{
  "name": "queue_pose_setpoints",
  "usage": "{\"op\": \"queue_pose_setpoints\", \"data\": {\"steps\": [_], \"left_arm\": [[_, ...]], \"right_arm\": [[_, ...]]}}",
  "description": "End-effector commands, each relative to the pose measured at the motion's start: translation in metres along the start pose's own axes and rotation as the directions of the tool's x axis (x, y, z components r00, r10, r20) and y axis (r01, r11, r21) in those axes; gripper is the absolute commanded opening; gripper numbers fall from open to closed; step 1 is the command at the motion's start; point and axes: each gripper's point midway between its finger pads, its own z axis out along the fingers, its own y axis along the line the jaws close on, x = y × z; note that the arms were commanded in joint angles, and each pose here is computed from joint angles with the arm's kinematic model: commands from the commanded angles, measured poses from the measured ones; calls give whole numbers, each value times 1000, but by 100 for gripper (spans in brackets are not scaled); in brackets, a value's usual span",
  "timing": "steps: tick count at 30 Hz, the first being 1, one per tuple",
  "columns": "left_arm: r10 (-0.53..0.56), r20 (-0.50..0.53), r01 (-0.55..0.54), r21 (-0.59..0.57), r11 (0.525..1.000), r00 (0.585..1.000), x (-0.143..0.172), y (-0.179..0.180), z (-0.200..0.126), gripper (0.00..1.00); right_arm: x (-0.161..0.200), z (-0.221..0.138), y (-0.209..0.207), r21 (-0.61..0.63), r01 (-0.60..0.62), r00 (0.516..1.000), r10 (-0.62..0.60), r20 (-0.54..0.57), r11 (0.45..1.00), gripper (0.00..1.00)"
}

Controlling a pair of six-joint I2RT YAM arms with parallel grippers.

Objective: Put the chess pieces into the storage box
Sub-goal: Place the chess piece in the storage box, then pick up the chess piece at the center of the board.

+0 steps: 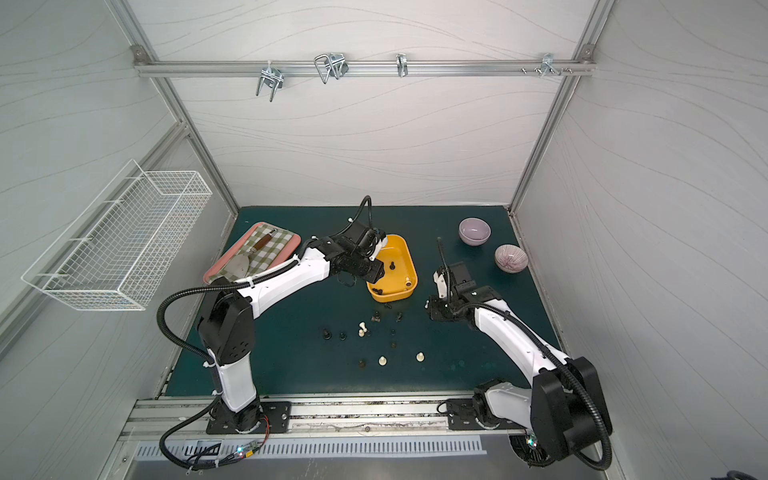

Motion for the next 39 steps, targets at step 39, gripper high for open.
{"op": "queue_pose_setpoints", "data": {"steps": [39], "left_arm": [[-93,177,102,-44,994,980,7,38,-82,43]], "right_arm": [[4,-10,-2,11,8,1000,-8,-2,1000,24]]}}
